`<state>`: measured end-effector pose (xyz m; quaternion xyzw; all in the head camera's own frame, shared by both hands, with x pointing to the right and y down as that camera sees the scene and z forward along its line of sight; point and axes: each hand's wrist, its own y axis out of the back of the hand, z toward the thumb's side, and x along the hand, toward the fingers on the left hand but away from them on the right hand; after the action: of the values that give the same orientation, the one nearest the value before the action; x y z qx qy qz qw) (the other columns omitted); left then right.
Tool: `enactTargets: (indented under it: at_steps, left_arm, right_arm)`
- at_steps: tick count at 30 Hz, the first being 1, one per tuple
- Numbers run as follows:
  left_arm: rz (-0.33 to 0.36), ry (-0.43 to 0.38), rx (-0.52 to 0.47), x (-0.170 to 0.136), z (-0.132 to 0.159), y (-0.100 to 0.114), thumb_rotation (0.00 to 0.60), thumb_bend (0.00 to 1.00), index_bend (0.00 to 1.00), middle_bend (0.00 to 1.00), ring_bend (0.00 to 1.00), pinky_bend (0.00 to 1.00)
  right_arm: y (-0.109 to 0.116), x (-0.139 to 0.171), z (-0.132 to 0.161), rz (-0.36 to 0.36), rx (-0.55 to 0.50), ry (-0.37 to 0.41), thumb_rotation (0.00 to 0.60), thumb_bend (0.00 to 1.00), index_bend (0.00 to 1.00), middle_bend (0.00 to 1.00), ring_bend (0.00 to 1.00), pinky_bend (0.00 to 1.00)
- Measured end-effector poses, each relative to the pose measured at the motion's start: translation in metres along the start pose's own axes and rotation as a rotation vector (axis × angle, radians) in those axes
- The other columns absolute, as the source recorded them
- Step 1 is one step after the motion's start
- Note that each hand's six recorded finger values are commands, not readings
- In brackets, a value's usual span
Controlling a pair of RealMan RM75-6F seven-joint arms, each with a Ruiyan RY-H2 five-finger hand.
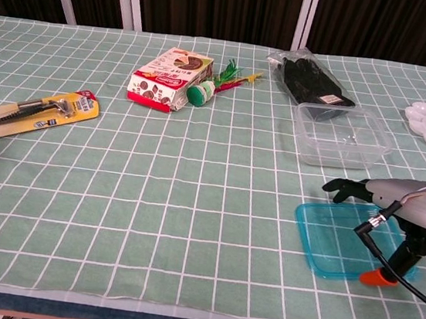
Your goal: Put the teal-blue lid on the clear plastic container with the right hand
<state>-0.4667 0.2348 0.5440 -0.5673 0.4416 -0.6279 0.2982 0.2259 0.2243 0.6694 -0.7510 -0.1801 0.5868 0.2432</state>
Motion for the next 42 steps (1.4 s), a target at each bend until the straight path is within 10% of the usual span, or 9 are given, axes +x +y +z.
enactTargets:
  at_steps: [42]
  left_arm:
    - [0.005,0.001,0.005,0.000,0.000,0.000,0.600,0.79,0.05,0.00,0.00,0.00]
  right_arm:
    - [-0.011,0.000,-0.013,0.052,0.018,-0.031,0.600,0.21,0.00,0.16,0.00,0.00]
